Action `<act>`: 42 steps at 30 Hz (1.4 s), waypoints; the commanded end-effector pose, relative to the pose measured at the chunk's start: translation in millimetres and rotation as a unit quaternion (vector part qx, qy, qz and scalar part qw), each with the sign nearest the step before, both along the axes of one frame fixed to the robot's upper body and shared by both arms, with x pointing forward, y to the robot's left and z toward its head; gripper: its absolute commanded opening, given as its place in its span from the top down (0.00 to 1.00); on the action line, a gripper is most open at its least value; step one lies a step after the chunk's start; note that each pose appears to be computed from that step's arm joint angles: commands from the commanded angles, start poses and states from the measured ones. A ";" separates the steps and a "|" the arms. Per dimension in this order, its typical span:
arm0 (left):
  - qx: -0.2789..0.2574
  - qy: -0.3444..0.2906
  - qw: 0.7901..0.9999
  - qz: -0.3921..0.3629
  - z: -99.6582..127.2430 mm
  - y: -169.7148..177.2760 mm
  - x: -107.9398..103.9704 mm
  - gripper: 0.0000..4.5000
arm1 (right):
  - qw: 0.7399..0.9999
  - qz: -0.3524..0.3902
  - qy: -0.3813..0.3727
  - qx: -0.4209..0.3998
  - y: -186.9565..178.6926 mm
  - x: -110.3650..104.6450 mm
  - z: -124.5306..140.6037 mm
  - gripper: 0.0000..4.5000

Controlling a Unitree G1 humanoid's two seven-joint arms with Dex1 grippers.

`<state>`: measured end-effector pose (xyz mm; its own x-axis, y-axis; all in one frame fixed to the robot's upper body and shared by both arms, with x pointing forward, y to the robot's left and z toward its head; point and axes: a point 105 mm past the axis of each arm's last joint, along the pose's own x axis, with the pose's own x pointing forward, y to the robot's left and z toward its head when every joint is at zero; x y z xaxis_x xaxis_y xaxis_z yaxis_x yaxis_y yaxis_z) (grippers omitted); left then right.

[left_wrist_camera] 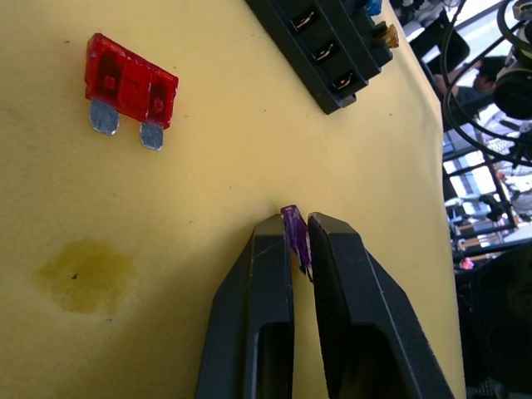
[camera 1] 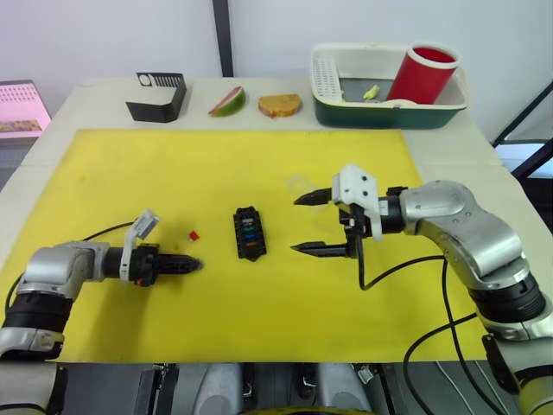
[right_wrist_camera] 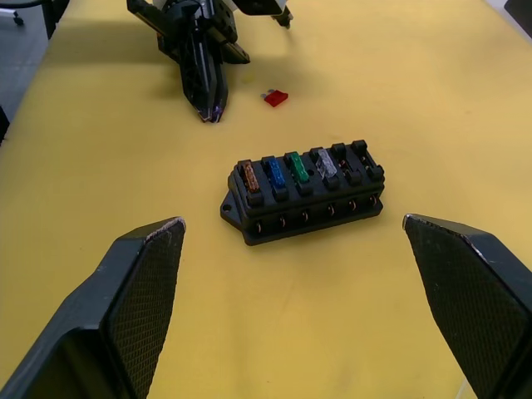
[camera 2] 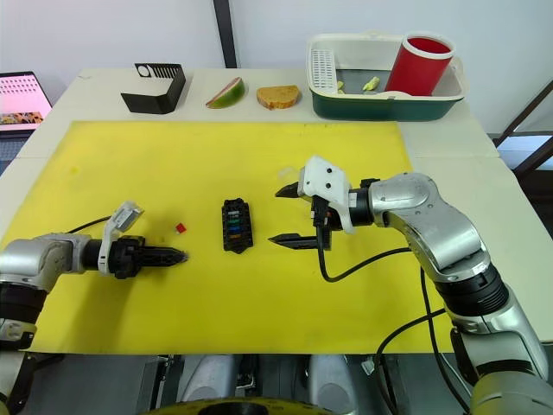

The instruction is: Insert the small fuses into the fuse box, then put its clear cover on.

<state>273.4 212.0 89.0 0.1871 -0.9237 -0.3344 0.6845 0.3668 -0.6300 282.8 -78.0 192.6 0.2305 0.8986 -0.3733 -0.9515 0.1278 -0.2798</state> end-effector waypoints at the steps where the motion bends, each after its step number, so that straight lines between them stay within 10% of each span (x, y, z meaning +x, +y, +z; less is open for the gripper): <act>1: 0.014 0.037 0.999 0.016 -14.2 6.6 -8.8 0.91 | 1.000 0.008 -0.021 0.008 2.2 -0.9 8.5 0.00; 42: -0.019 0.077 0.994 0.072 -11.9 27.9 -23.2 0.91 | 1.000 0.012 -0.028 -0.001 1.7 0.4 7.6 0.00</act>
<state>258.0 228.8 87.9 0.2489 -0.9222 -0.2959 0.5849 0.3866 -0.7130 283.7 -77.8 190.8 0.2286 0.8956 -0.3815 -0.9484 0.1165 -0.2948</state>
